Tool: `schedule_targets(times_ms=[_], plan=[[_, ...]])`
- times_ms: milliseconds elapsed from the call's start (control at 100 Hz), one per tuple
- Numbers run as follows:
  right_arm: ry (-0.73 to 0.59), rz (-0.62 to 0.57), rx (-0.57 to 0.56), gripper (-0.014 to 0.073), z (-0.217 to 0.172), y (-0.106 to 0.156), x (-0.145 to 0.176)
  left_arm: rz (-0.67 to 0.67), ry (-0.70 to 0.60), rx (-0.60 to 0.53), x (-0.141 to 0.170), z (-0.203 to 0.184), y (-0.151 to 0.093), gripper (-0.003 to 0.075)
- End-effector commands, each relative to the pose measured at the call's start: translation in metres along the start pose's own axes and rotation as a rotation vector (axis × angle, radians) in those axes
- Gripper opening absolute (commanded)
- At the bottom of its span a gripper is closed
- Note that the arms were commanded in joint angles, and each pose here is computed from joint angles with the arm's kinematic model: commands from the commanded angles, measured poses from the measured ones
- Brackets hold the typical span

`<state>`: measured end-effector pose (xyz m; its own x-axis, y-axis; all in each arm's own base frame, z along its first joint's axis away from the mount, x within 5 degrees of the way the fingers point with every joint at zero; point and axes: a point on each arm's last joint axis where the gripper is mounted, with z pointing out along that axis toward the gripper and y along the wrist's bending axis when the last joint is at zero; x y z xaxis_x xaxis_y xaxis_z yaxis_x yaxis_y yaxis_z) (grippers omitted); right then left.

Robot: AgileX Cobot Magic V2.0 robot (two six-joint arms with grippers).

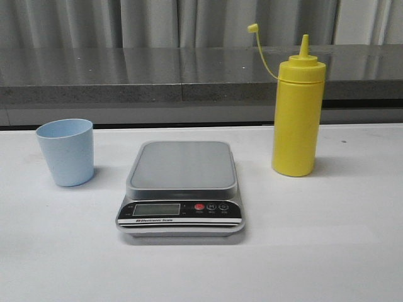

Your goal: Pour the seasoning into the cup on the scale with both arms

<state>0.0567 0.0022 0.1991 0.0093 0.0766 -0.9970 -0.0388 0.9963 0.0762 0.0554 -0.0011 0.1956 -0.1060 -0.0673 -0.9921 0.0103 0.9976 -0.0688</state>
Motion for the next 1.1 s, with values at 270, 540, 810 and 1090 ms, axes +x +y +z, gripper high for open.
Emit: schedule_targets(times_ms=[270, 540, 810, 1090], plan=[[-0.115, -0.016, 0.001, -0.0068, -0.003, 0.001, -0.014, 0.004, -0.174, 0.009, -0.004, -0.001, 0.000, -0.0020], [-0.115, -0.016, 0.001, -0.0068, -0.003, 0.001, -0.014, -0.004, -0.237, 0.015, -0.032, -0.007, -0.002, -0.0021], [-0.115, -0.016, 0.001, -0.0068, -0.003, 0.001, -0.014, -0.004, -0.215, 0.015, -0.084, -0.010, -0.006, -0.0020], [-0.115, -0.016, 0.001, -0.0068, -0.003, 0.001, -0.014, 0.000, 0.025, 0.000, -0.121, 0.029, -0.008, -0.0020]])
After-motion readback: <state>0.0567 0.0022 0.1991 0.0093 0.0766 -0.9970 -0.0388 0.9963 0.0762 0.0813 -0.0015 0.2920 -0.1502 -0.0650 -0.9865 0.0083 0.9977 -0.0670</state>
